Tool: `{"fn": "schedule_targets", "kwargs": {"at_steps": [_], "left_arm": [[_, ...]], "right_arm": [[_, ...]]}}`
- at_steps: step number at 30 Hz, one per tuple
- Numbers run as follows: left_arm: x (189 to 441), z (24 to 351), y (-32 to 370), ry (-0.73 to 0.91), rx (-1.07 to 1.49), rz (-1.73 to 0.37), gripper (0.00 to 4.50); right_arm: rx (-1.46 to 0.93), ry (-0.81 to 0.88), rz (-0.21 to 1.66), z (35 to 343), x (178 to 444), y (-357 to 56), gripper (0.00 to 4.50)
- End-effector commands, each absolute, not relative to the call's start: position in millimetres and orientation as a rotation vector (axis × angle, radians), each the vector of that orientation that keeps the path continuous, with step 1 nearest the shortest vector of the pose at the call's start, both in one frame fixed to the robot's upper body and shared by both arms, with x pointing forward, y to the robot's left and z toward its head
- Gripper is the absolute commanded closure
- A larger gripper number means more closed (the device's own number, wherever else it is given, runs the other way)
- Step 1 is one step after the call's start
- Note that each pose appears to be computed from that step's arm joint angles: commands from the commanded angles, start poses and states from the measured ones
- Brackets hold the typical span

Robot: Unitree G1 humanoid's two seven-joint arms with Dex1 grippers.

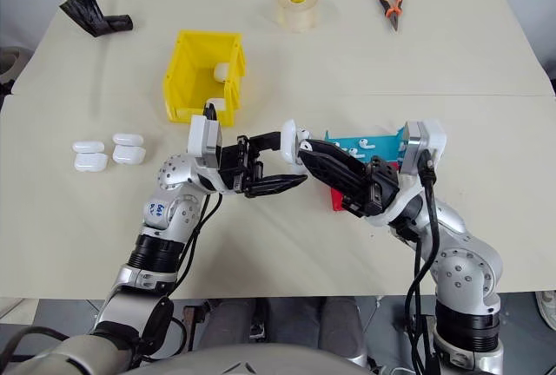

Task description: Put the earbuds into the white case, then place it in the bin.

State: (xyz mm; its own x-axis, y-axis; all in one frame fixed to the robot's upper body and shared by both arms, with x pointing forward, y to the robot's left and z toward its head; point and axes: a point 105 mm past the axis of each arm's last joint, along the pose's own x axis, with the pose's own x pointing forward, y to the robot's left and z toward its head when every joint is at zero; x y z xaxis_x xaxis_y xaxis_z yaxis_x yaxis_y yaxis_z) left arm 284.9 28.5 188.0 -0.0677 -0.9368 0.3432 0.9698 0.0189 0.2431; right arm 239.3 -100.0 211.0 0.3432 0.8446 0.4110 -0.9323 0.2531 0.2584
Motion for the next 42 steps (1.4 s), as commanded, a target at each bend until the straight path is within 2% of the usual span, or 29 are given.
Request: {"fn": "schedule_targets", "kwargs": {"at_steps": [1, 3, 6, 9, 11, 14, 15, 21, 25, 29, 35, 42], "left_arm": [[279, 204, 25, -0.552, -0.084, -1.59, 1.77], [279, 204, 25, -0.553, -0.083, -1.592, 1.77], [278, 203, 25, -0.548, -0.073, -1.607, 1.77], [277, 202, 25, -0.545, -0.072, -1.611, 1.77], [278, 202, 27, -0.541, -0.068, -1.603, 1.77], [278, 201, 34, -0.529, -0.042, -1.589, 1.77], [279, 199, 39, -0.512, -0.013, -1.573, 1.77], [292, 186, 62, -0.375, 0.18, -1.457, 1.77], [301, 176, 71, -0.283, 0.47, -1.399, 1.77], [304, 163, 71, -0.157, 0.598, -1.401, 1.77], [303, 165, 59, -0.141, 0.602, -1.417, 1.77], [301, 166, 44, -0.141, 0.593, -1.45, 1.77]], "right_arm": [[0.461, -0.149, 1.211, 199, 240, -97, 3.43], [0.457, -0.123, 1.213, 198, 242, -97, 3.43], [0.463, -0.118, 1.28, 206, 237, -95, 2.88], [0.407, -0.179, 1.245, 216, 245, -100, 1.93], [0.365, -0.166, 1.252, 216, 245, -106, 1.15], [0.312, -0.123, 1.254, 212, 244, -123, 0.21], [0.263, -0.109, 1.224, 209, 247, -133, 0.05], [0.039, -0.039, 1.101, 191, 261, -177, 0.05], [-0.087, -0.005, 1.112, 187, 265, -184, 0.93], [-0.167, -0.032, 1.19, 195, 267, -164, 2.33], [-0.23, -0.056, 1.289, 209, 268, -132, 4.38], [-0.235, -0.078, 1.373, 217, 270, -83, 4.45]]}}
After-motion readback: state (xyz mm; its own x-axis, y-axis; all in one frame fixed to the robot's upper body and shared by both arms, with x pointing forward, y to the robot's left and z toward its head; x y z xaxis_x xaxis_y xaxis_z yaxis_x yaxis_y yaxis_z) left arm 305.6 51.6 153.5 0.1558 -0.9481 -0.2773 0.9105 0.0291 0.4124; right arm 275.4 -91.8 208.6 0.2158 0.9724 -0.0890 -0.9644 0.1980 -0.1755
